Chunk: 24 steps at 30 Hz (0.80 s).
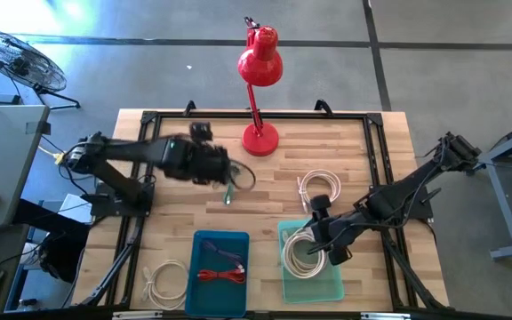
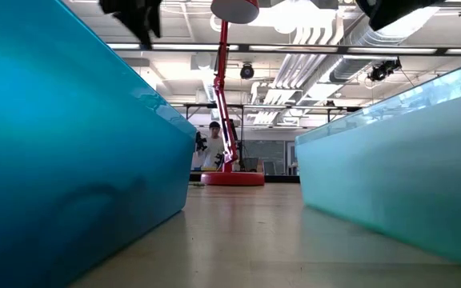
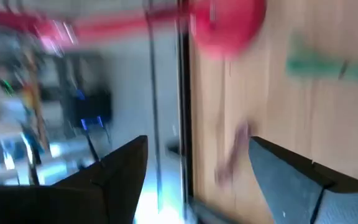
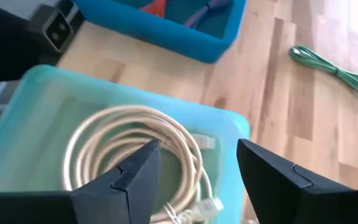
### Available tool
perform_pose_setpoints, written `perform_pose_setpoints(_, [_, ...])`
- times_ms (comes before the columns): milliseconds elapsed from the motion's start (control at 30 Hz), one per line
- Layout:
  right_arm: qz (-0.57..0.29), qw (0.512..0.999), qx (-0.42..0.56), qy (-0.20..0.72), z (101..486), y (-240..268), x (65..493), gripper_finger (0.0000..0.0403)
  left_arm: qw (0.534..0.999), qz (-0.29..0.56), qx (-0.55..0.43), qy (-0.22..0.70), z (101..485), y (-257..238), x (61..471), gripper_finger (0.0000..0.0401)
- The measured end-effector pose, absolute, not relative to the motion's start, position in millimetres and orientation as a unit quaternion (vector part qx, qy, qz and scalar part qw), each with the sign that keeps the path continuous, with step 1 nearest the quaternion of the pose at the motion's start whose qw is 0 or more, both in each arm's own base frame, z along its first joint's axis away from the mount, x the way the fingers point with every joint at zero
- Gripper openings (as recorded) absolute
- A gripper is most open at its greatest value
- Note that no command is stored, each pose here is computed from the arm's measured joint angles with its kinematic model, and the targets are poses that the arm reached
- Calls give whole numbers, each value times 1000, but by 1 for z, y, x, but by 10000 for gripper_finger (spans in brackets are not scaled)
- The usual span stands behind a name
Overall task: Pick & Place USB Port
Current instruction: Put the pink charger cable into the blue bin
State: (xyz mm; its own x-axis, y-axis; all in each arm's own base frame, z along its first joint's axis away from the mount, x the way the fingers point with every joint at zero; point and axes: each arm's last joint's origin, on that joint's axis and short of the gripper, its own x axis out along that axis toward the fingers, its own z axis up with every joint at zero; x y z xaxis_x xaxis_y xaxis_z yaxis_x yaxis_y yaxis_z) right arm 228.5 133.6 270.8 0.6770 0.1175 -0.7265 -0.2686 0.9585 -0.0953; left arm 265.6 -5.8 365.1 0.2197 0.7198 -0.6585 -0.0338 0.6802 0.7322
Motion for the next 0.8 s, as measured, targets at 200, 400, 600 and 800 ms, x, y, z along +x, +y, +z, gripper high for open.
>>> perform_pose_setpoints(200, [104, 906, -133, 388, 270, 132, 228, 204, 679, 209, 248, 659, 360, 40, 255, 272])
perform_pose_setpoints(400, [106, 906, -137, 387, 270, 132, 228, 204, 683, 144, 181, 693, 357, 81, 246, 272])
perform_pose_setpoints(600, [111, 904, -149, 385, 270, 132, 228, 204, 684, 150, 108, 705, 345, 124, 231, 272])
perform_pose_setpoints(800, [113, 903, -154, 385, 270, 132, 228, 204, 700, 118, 78, 700, 310, 162, 219, 272])
